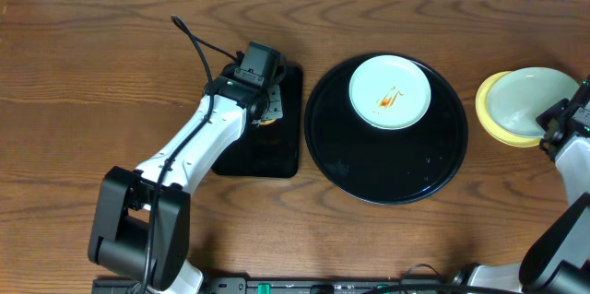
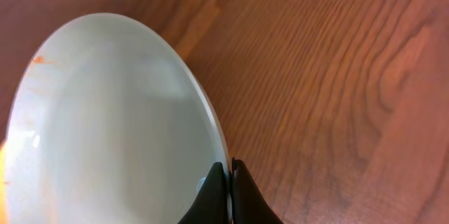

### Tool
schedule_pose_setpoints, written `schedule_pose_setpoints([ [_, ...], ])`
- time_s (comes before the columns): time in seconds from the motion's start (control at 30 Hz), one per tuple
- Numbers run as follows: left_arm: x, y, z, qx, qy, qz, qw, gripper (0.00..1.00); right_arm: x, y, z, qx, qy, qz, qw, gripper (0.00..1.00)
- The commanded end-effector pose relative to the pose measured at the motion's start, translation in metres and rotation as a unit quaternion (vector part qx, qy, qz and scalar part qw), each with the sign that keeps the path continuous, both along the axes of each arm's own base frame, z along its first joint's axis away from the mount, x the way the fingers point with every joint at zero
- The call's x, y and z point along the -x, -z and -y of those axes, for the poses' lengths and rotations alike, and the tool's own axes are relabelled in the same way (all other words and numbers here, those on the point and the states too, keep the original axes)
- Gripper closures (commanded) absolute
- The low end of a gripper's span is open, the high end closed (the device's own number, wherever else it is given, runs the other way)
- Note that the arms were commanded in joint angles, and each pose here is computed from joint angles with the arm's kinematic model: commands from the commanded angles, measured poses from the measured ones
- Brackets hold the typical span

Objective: Clean dirty plates on tray and stack at the side
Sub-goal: 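Set the pale green plate onto the yellow plate and release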

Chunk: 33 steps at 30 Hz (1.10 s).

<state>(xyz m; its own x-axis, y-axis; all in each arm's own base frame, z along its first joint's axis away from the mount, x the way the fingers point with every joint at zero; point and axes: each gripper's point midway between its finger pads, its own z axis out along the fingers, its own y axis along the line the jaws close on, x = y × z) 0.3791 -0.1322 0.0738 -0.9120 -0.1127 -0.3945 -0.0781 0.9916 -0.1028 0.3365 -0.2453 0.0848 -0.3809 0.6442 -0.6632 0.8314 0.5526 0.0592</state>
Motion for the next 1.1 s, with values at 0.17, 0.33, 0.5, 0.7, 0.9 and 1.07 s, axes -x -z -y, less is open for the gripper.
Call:
schedule_pose_setpoints([
  [0.17,-0.001,0.004,-0.005,-0.013,0.0,-0.001,1.0,0.92,-0.048,-0.005,-0.058,-0.079,-0.19,0.061,0.977,0.67],
  [0.33,-0.001,0.004,-0.005,-0.013,0.0,-0.001,1.0,0.92,-0.062,-0.005,-0.144,-0.179,-0.334,0.084,0.921,0.64],
  [0.5,0.0,0.004,-0.005,-0.013,0.0,-0.001,1.0,0.92,-0.051,0.01,-0.217,-0.229,-0.401,0.03,0.887,0.59],
  [0.7,0.0,0.004,-0.005,-0.013,0.0,-0.001,1.0,0.93,-0.039,0.031,-0.258,-0.231,-0.399,-0.036,0.887,0.56],
  [0.9,0.0,0.004,-0.005,-0.013,0.0,-0.001,1.0,0.92,-0.034,0.051,-0.277,-0.233,-0.369,-0.075,0.897,0.57],
  [1.07,-0.001,0.004,-0.005,-0.013,0.0,-0.001,1.0,0.92,-0.031,0.073,-0.288,-0.244,-0.357,-0.099,0.896,0.61],
])
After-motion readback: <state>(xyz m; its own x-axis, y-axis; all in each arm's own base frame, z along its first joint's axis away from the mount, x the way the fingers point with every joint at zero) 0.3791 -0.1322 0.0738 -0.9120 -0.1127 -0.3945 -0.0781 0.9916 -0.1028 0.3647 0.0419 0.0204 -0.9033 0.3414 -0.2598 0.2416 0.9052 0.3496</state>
